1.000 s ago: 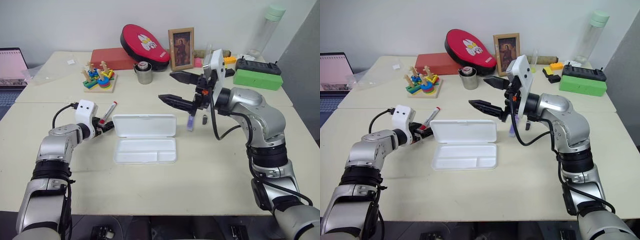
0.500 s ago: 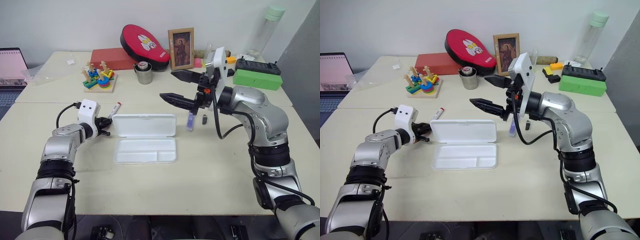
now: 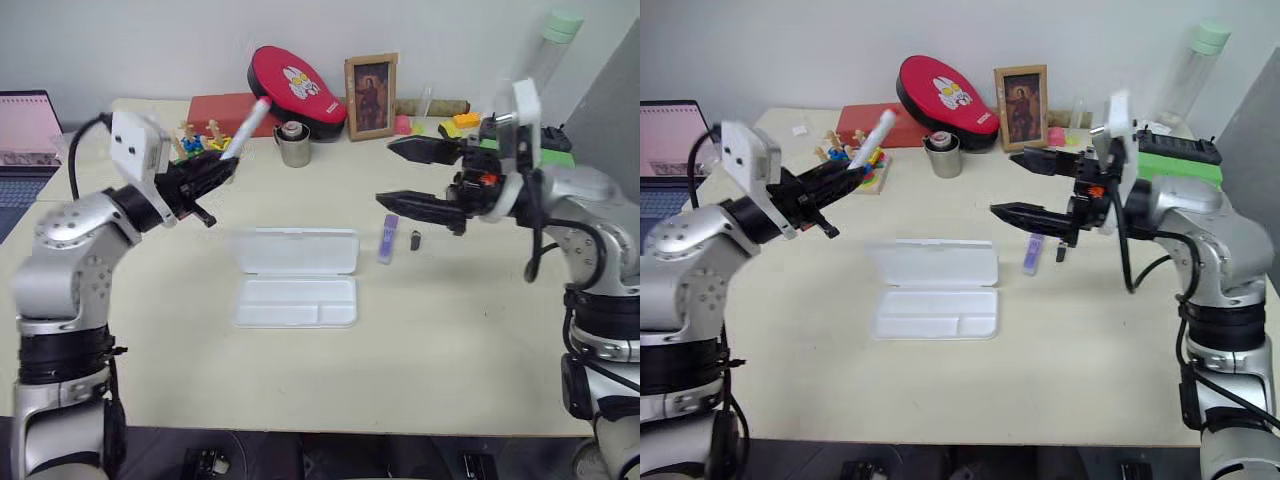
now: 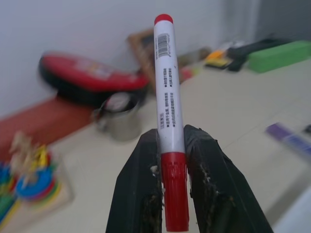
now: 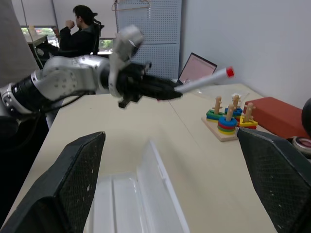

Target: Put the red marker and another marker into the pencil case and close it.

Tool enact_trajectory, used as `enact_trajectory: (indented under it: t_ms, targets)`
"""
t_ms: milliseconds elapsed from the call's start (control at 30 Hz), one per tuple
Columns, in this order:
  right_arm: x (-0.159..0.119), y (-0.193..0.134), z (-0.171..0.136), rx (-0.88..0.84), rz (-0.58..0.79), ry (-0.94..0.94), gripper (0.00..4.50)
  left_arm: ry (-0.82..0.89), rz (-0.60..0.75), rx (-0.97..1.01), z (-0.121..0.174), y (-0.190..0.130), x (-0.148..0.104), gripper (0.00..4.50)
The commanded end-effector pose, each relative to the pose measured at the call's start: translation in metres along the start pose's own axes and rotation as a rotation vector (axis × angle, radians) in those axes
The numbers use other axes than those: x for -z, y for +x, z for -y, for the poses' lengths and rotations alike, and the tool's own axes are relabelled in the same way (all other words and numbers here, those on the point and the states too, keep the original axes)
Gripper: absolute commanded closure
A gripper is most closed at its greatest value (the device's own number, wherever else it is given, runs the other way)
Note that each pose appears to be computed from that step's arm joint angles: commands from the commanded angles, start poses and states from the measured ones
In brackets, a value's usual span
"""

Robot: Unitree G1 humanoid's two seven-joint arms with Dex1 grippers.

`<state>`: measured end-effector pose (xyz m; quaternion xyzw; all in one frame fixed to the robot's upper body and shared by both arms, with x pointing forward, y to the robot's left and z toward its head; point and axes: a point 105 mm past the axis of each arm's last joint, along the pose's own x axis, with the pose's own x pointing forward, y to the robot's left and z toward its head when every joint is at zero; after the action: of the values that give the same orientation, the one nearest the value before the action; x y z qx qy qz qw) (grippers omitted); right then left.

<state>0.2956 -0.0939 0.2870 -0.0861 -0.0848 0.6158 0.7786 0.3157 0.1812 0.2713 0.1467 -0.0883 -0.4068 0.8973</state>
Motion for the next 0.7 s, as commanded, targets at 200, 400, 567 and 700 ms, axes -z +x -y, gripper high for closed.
enact_trajectory:
  t_ms: [200,400,567,700]
  targets:
    - [0.003,-0.016,-0.004,0.033,-0.046,-0.052,0.0,0.191,-0.374,0.508,0.071,-0.009,0.044,4.07]
    - [0.01,-0.018,-0.006,0.065,-0.059,-0.051,0.0,0.321,-0.537,0.565,0.058,-0.008,0.089,4.07]
    - [0.017,-0.02,-0.008,0.094,-0.083,-0.045,0.0,0.341,-0.53,0.596,0.059,0.002,0.103,4.07]
    - [0.024,-0.021,-0.011,0.098,-0.111,-0.036,0.0,0.336,-0.526,0.62,0.062,0.005,0.105,4.07]
